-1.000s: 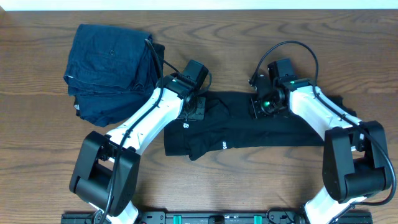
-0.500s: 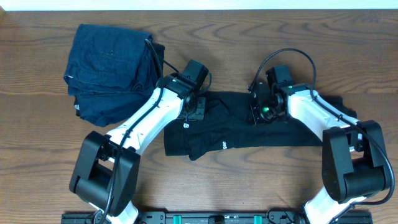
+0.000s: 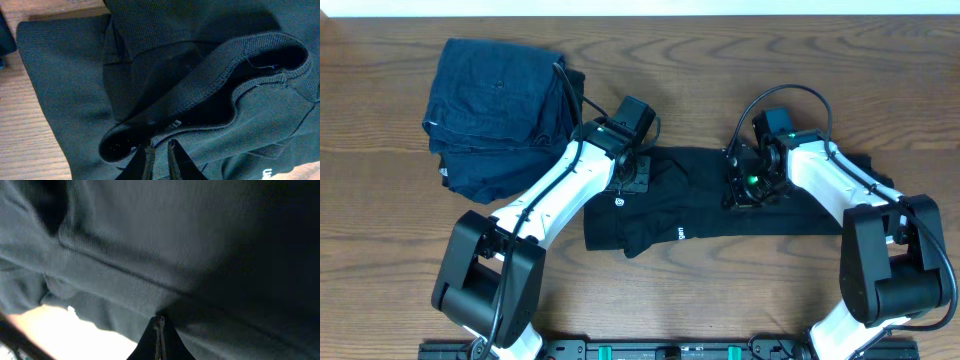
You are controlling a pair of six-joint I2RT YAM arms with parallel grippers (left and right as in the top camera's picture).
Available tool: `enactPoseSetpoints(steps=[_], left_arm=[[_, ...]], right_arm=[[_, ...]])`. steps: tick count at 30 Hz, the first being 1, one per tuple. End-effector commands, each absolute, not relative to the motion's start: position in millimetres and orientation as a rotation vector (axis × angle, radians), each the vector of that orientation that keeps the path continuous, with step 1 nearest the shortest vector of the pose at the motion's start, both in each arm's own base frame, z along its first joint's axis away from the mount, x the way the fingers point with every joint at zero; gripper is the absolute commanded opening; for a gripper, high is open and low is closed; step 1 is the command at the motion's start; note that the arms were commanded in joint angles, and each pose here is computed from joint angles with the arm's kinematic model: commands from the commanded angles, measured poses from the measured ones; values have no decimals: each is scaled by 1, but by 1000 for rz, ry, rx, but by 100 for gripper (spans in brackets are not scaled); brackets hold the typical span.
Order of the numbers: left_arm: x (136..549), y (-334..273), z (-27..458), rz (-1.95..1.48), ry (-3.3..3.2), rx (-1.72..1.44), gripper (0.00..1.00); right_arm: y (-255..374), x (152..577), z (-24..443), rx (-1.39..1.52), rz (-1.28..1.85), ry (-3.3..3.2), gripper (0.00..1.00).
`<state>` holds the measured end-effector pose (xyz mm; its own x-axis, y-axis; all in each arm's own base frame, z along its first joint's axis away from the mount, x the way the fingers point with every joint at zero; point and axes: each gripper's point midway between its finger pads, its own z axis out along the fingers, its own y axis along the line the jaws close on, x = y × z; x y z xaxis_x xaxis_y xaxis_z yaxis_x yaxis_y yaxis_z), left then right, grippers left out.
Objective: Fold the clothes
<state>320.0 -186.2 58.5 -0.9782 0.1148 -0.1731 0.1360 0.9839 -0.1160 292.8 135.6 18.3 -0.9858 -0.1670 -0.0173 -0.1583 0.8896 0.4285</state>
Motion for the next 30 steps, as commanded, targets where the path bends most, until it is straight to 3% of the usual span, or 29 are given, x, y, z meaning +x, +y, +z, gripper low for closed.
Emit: enactPoseSetpoints(steps=[1,6,12,30], left_arm=[[317,-186,54,-177,2978,195,13],[317,-186,54,-177,2978,195,13],[317,-186,54,-177,2978,195,13],[315,-184,53,-171,2988,195,13]], right_arm=[[135,312,33,300,-721,-3105,1],[125,334,46,266,-731,-3169,1],[83,346,34,185,-443,-3257,1],[73,338,3,166,-353,-3232,1]])
